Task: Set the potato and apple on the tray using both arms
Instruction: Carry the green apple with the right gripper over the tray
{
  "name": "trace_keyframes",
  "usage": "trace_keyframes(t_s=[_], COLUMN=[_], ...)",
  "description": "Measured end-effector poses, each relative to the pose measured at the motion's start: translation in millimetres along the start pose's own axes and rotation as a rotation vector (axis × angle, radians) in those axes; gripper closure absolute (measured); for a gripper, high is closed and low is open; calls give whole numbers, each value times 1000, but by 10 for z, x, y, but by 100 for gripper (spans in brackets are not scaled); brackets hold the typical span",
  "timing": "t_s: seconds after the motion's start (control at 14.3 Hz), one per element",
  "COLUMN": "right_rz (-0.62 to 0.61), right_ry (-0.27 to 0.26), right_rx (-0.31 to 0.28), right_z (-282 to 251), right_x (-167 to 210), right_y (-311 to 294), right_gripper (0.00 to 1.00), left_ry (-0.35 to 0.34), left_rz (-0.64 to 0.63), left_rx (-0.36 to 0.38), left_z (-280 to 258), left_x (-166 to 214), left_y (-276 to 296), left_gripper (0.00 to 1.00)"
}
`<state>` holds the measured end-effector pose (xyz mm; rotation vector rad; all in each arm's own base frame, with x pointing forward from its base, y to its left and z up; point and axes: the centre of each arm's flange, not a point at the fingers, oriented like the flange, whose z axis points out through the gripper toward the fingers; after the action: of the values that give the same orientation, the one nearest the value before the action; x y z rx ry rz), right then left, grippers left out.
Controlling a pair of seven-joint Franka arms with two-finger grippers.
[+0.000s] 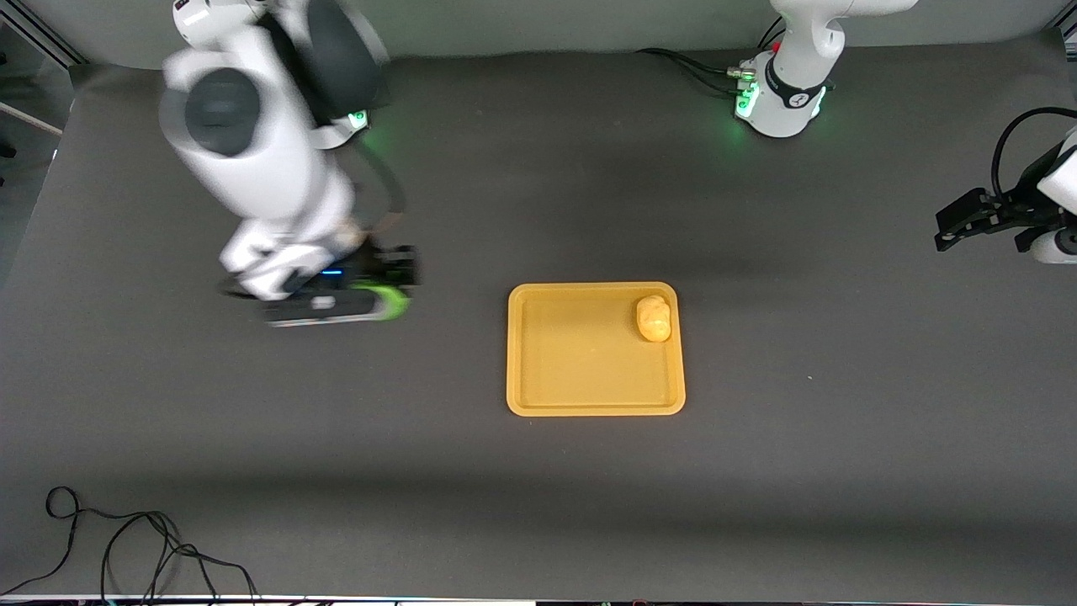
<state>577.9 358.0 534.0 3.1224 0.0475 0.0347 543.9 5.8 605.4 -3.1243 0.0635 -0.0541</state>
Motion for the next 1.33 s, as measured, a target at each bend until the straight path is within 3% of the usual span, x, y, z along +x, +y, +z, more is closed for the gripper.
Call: trace_keyframes(t_s=[0.21,0.42,0.84,1.12,1.33], right_rz=[13,-18,-67,-82,-99], right_ry=[9,-4,21,20,40], right_rx=[8,10,42,8,-20], right_z=[294,728,1485,2477,2884], right_x=[-288,-568,-649,-608,-593], right_y=[-1105,-1828,-2321,-2441,-2445], right_gripper=[26,26,26,26,26], left_ry=[-8,-22,-28,-29,-31], left_rz=[1,1,0,6,12], left_rx=[0,-1,-1,-1,0], left_z=[-22,-4,20,32,41], left_x=[-13,-26,-18,-13,-12], left_y=[6,3,-1,-6,-21], left_gripper=[0,0,0,0,0])
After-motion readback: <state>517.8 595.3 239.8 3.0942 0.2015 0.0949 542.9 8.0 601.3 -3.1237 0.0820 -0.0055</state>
